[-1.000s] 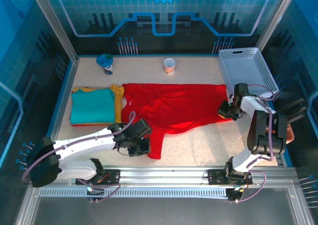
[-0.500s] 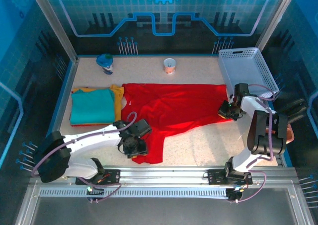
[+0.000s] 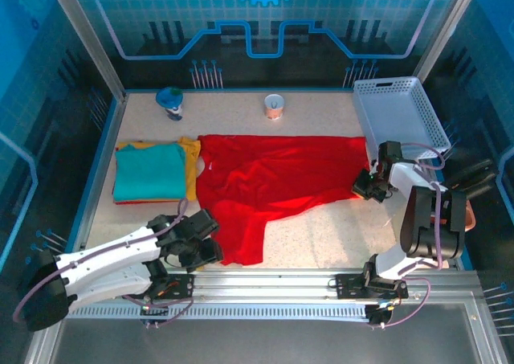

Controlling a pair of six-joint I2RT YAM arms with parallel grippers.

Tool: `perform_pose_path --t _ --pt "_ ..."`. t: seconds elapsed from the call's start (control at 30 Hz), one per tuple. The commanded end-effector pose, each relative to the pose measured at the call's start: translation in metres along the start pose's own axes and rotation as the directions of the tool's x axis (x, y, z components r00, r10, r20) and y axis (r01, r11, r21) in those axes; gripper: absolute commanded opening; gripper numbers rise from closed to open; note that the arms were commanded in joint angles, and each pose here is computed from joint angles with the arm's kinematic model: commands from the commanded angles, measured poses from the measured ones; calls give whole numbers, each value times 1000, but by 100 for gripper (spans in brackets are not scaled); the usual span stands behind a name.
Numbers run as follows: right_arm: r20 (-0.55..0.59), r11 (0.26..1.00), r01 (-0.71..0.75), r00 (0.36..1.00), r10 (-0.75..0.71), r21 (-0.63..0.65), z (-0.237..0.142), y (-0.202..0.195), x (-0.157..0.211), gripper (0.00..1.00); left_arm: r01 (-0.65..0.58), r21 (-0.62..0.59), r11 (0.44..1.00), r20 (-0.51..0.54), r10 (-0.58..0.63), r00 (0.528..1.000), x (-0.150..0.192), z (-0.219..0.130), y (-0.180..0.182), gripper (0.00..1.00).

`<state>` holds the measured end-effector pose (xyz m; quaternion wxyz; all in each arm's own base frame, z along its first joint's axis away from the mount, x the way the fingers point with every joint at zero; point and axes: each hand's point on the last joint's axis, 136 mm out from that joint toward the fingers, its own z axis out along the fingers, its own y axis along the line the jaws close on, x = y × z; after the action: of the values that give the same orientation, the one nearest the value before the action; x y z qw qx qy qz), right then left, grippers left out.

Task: Fold and stack the t-shirts

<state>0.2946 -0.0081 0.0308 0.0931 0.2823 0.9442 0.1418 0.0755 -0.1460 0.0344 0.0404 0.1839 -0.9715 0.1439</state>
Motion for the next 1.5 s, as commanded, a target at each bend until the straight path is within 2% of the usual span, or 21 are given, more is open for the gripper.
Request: perform_pose_path --t 0.0,0.17,0.33,0.43,0.53,0.73,0.93,1.1,1.47 --pt "12 1000 -21 1000 21 18 -5 -7 1 1 35 65 997 31 -37 999 -12 8 -15 54" --pt "16 999 -26 1000 26 27 -6 -8 1 2 22 70 997 61 -27 998 -21 11 -26 52" --pt "23 999 -31 999 30 31 -6 -9 0 6 24 96 995 73 -31 997 -27 13 -34 43" --pt "36 999 -33 999 31 44 -9 -11 -4 13 23 77 997 59 -27 998 -26 18 -31 36" --pt "57 998 -37 998 34 52 -12 -13 -9 27 22 55 998 51 -25 998 -27 21 -27 32" --pt "92 995 -51 995 43 84 -22 -20 -17 39 26 58 998 55 -29 998 -31 19 -27 22" --pt "92 993 -77 993 70 84 -17 -27 -19 40 23 56 998 54 -26 998 -32 19 -26 16" --pt "89 994 -87 993 81 61 -12 -24 -21 40 18 59 998 54 -21 998 -33 19 -28 14" --pt "64 997 -79 995 78 16 2 -14 -23 38 11 56 998 53 -14 998 -33 20 -28 2"
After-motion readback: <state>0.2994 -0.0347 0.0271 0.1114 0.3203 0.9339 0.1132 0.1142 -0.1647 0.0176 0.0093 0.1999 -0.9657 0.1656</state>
